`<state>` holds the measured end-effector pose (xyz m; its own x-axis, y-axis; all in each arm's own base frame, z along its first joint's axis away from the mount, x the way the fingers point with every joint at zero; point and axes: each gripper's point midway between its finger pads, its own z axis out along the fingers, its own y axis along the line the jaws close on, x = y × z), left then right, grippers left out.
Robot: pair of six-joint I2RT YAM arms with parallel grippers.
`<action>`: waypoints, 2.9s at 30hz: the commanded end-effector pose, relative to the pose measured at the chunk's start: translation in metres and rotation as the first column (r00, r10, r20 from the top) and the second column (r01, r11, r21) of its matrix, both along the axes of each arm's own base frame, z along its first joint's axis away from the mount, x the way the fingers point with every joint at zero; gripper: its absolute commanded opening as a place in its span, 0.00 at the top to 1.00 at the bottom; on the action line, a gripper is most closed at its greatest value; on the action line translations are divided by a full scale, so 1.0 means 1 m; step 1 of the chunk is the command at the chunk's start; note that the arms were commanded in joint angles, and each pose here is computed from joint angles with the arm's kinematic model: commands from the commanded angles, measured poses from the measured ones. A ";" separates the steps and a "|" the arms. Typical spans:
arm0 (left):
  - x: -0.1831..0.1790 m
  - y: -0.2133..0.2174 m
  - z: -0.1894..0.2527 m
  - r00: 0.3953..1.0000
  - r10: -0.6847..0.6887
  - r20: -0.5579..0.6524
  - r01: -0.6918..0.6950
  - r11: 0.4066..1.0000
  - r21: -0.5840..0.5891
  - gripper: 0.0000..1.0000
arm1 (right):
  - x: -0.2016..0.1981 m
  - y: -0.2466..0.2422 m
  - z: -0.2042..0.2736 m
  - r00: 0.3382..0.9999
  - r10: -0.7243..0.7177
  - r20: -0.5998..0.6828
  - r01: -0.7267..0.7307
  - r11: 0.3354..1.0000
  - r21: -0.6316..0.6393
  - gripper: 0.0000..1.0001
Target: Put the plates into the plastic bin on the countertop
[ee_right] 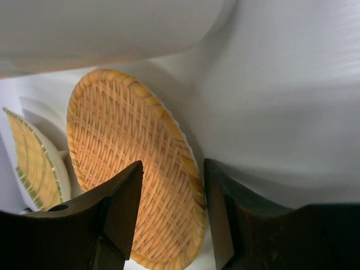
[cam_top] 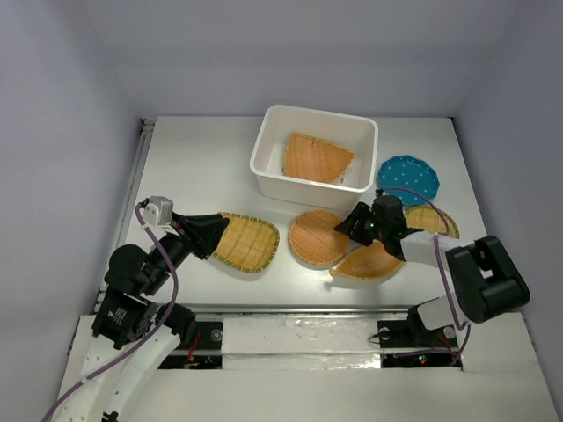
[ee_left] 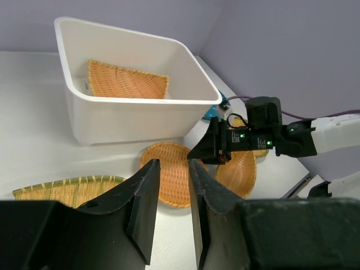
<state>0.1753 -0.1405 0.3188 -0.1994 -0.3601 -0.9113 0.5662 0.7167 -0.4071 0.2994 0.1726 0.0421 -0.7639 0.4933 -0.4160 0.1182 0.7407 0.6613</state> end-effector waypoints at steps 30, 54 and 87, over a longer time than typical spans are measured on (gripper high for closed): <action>0.007 0.026 0.022 0.987 0.145 0.071 -0.142 0.989 -0.045 0.68 | -0.062 0.010 0.182 0.932 -0.009 0.363 -0.056 0.984 0.167 1.00; 0.012 0.029 0.017 0.984 0.167 0.056 -0.165 0.986 -0.039 0.63 | 0.142 0.030 0.301 0.823 -0.156 0.546 0.057 0.979 0.194 1.00; 0.015 0.029 0.014 0.984 0.170 0.045 -0.168 0.985 -0.032 0.62 | 0.047 0.085 0.228 0.856 0.141 0.498 -0.100 0.989 -0.108 1.00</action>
<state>0.1894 -0.1115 0.3201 -0.1221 -0.4017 -0.9076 0.4401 0.7977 -0.4123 0.3696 0.2320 0.3205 -0.3962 0.4741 -0.7863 -0.2811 0.7526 0.5954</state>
